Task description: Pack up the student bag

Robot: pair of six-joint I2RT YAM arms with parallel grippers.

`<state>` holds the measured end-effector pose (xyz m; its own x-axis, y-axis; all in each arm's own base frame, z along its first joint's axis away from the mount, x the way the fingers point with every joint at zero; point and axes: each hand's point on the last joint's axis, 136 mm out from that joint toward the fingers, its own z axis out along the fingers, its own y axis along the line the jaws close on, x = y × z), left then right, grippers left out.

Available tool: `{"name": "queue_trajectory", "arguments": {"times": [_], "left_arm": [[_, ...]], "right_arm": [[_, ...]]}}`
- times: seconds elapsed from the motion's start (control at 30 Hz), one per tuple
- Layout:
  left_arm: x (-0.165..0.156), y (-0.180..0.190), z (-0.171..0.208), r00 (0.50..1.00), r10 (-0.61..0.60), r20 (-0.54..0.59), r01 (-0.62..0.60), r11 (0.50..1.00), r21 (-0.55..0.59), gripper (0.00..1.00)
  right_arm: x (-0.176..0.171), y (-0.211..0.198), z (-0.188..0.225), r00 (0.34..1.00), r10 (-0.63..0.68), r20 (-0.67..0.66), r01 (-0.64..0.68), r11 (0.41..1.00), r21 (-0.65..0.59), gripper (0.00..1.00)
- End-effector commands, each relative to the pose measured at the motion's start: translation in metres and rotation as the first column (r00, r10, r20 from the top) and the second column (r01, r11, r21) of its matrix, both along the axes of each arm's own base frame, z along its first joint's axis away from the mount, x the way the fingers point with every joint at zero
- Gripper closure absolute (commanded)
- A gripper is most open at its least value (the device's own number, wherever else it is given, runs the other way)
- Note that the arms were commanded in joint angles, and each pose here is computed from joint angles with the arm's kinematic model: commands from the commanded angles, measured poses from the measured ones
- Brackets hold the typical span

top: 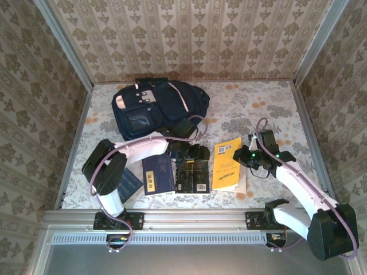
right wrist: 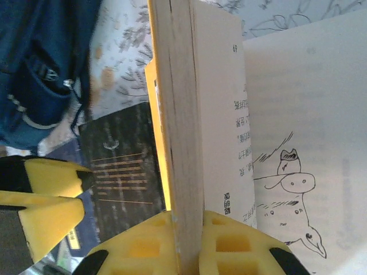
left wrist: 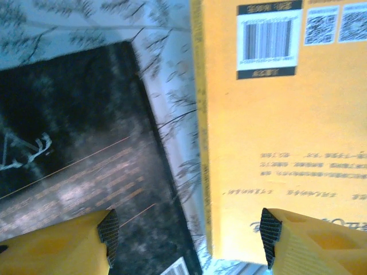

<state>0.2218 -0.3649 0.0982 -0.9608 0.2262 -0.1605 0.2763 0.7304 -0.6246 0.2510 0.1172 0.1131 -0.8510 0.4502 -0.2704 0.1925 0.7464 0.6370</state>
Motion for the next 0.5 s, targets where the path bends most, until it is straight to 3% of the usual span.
{"name": "queue_trajectory", "arguments": {"times": [0.0,0.2,0.47], "left_arm": [[0.007,-0.016,0.03,1.0,-0.006,0.021,0.008,0.992,-0.126,0.3],[0.012,-0.03,0.036,0.999,-0.017,0.028,0.023,0.979,-0.205,0.29],[0.023,-0.012,0.025,0.999,0.025,0.033,-0.017,0.972,-0.236,0.27]], "right_arm": [[0.004,0.017,0.027,0.999,0.011,0.047,-0.018,0.989,0.148,1.0],[0.01,0.036,0.053,0.995,0.037,0.088,-0.063,0.948,0.312,1.0],[0.014,0.045,0.072,0.992,0.029,0.127,-0.083,0.891,0.446,1.0]]}}
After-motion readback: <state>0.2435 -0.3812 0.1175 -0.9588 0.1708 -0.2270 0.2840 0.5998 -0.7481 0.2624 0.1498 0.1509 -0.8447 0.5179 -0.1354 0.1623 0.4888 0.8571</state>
